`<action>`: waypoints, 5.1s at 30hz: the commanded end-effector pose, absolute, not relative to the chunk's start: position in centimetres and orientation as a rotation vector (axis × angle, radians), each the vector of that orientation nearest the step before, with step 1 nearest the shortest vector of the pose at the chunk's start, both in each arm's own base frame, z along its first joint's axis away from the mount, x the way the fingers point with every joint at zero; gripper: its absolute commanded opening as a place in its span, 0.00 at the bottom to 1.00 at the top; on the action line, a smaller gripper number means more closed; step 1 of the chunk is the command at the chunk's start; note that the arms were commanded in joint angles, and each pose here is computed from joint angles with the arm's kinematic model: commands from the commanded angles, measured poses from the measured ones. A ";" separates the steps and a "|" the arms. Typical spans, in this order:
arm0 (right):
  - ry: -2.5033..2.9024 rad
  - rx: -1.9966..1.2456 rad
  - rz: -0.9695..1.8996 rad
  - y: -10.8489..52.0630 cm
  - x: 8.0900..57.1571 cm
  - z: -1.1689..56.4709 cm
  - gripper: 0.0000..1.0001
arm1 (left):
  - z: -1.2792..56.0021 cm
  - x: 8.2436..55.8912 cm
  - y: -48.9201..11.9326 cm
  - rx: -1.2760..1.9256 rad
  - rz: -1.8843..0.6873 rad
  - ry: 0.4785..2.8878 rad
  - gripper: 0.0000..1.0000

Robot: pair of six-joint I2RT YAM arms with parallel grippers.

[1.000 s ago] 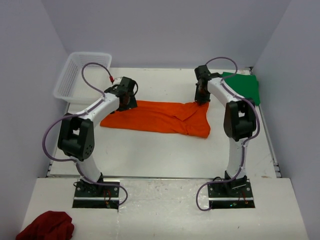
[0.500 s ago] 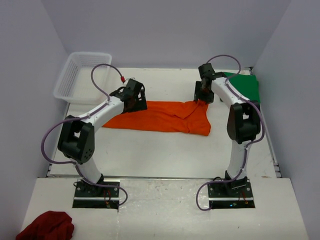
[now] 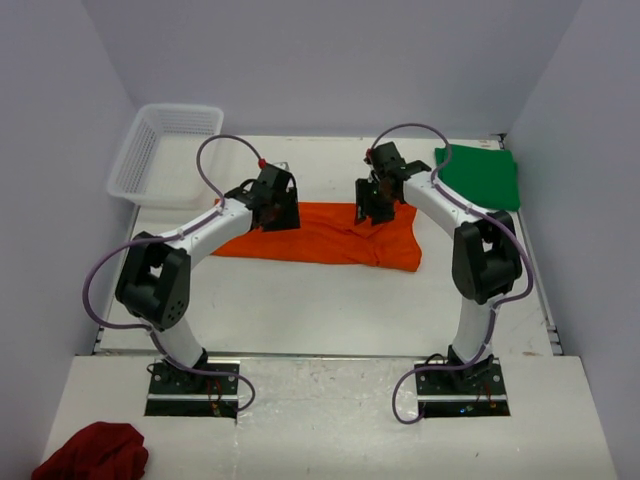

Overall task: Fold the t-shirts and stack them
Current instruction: Fold the other side of the tshirt into a rectangle, then rotate the tshirt 90 degrees

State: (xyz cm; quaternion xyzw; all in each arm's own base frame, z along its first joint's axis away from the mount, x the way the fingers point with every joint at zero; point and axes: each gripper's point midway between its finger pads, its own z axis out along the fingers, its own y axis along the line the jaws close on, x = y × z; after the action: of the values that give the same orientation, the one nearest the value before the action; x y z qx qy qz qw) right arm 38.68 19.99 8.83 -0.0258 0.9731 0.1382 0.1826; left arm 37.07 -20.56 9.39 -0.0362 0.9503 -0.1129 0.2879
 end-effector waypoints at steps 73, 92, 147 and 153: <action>2.340 0.123 0.455 12.4 22.6 21.7 0.00 | 4.8 34.9 -48.9 0.808 -1.101 2.395 0.00; 2.374 0.075 0.571 13.8 19.2 19.9 0.00 | 2.5 44.5 -52.1 0.553 -1.298 2.246 0.00; 2.457 -0.315 0.618 23.9 20.2 17.2 0.00 | 11.0 33.9 -4.6 -0.254 0.656 2.491 0.00; 2.465 -0.309 0.628 23.6 19.7 16.6 0.00 | 7.0 31.7 -3.8 -0.227 0.730 2.570 0.00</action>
State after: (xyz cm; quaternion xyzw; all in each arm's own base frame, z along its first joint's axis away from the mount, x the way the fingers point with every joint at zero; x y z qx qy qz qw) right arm 19.76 23.73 15.51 -0.1109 0.9294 0.2275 0.2687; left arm 32.00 -4.54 7.46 -0.0632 0.9431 0.2463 0.2145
